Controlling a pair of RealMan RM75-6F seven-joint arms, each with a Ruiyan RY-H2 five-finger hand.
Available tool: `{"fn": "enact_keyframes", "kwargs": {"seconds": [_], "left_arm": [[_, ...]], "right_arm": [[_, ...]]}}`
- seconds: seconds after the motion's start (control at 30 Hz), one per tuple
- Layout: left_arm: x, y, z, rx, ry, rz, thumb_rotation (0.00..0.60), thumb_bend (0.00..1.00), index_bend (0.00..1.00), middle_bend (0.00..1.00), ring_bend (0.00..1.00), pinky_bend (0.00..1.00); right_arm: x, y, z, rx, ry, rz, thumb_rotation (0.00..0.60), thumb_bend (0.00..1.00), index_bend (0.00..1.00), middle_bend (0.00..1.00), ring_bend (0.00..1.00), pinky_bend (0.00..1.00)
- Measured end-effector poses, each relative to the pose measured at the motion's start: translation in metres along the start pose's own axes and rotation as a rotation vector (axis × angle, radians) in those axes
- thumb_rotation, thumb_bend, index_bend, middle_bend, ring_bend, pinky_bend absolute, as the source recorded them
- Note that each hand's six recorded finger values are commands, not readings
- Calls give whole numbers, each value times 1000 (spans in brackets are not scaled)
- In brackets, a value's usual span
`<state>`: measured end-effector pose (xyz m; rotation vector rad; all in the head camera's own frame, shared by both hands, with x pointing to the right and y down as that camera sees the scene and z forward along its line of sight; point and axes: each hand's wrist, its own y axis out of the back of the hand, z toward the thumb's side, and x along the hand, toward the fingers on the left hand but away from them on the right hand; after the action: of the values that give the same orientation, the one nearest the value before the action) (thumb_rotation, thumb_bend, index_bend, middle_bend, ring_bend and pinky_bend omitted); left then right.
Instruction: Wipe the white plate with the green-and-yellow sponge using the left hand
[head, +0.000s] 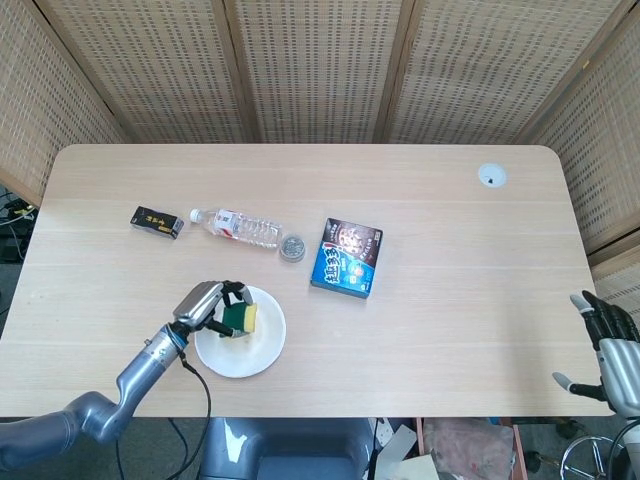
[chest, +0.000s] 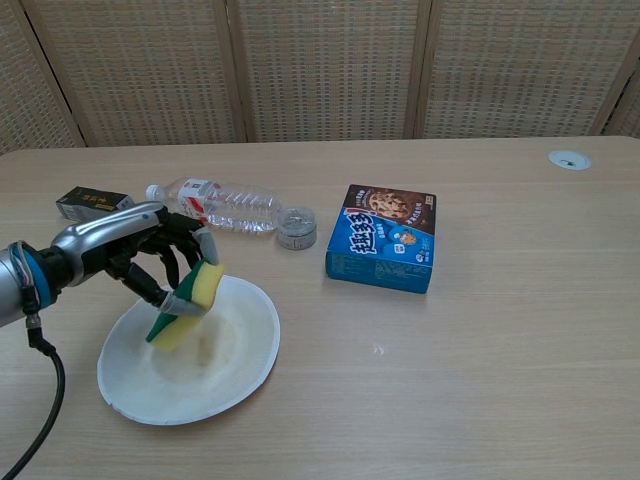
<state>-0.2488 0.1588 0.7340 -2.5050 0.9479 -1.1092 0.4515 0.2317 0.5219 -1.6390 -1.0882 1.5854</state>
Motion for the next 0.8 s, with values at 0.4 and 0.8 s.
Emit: {"fn": "enact_keyframes", "kwargs": {"seconds": [0.4, 0.8], "left_arm": [[5, -23, -20, 19, 58, -31, 600, 104, 566, 466, 391, 477], [6, -29, -25, 33, 67, -43, 600, 104, 566, 466, 392, 477]], "right_arm": [[0, 2, -1, -8, 0, -2, 600, 0, 0, 0, 0, 0], [0, 2, -2, -8, -1, -2, 600, 0, 0, 0, 0, 0]]}}
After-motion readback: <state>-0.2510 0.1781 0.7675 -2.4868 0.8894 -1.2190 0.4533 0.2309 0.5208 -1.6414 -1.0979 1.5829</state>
